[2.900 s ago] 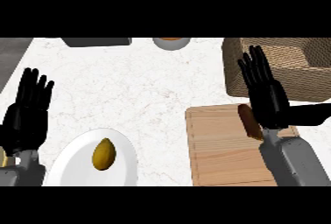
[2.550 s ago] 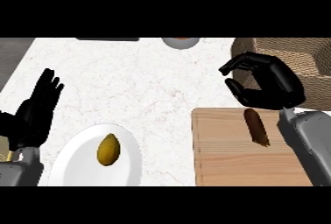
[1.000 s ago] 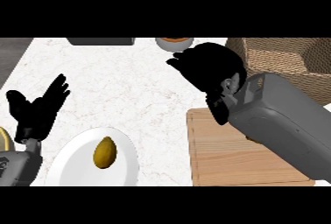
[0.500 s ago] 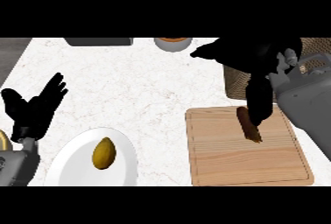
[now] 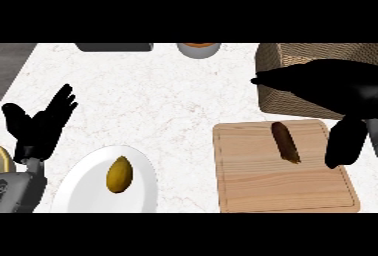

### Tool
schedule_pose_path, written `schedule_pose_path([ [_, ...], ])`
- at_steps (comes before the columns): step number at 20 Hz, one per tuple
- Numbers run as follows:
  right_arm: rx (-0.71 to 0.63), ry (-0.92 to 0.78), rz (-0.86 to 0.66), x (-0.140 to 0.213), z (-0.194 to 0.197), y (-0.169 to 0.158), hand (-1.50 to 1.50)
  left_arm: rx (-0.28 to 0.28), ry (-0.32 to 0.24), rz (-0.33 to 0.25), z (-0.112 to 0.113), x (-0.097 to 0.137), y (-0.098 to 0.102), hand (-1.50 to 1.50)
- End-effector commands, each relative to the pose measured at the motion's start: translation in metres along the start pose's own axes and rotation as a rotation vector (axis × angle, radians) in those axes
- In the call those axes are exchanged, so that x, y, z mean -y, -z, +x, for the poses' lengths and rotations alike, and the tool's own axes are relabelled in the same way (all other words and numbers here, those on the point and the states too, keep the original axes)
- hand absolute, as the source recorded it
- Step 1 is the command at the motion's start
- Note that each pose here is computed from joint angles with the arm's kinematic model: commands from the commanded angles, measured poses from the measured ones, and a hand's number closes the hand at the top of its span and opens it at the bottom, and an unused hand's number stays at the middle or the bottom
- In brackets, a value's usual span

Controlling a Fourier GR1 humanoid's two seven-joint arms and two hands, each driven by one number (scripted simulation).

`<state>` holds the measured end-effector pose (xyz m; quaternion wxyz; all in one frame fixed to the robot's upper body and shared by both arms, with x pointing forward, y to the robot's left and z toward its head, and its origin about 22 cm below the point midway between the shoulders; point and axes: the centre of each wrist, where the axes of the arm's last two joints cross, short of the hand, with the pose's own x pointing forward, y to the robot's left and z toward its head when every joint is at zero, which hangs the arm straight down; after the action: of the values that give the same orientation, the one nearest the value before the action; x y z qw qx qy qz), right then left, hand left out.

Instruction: Pick the sweet potato from the cutting board and place it in the basket

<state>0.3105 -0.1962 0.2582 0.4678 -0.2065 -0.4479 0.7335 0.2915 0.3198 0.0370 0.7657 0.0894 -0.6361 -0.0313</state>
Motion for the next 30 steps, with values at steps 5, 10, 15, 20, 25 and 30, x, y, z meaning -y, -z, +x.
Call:
schedule_pose_path([
  [5, 0.035, 0.026, -0.067, -0.072, -0.030, 0.011, -1.50, 0.001, 0.006, -0.008, 0.001, 0.015, 0.002, 0.00],
  [10, 0.054, 0.076, -0.118, -0.109, -0.055, 0.042, -1.50, 0.011, -0.007, -0.016, 0.005, 0.024, 0.001, 0.00],
  [15, 0.053, 0.117, -0.102, -0.139, -0.050, 0.075, -1.50, 0.014, -0.012, 0.003, 0.026, -0.003, 0.018, 0.00],
  [20, -0.027, 0.072, -0.030, -0.148, -0.090, 0.087, -1.50, 0.003, -0.004, -0.005, 0.003, 0.009, 0.001, 0.00],
  [25, -0.047, 0.034, 0.006, -0.166, -0.091, 0.084, -1.50, 0.005, -0.008, 0.003, 0.000, 0.002, -0.006, 0.00],
  [30, -0.025, 0.030, 0.008, -0.164, -0.086, 0.114, -1.50, -0.001, 0.004, 0.003, 0.003, 0.022, 0.009, 0.00],
])
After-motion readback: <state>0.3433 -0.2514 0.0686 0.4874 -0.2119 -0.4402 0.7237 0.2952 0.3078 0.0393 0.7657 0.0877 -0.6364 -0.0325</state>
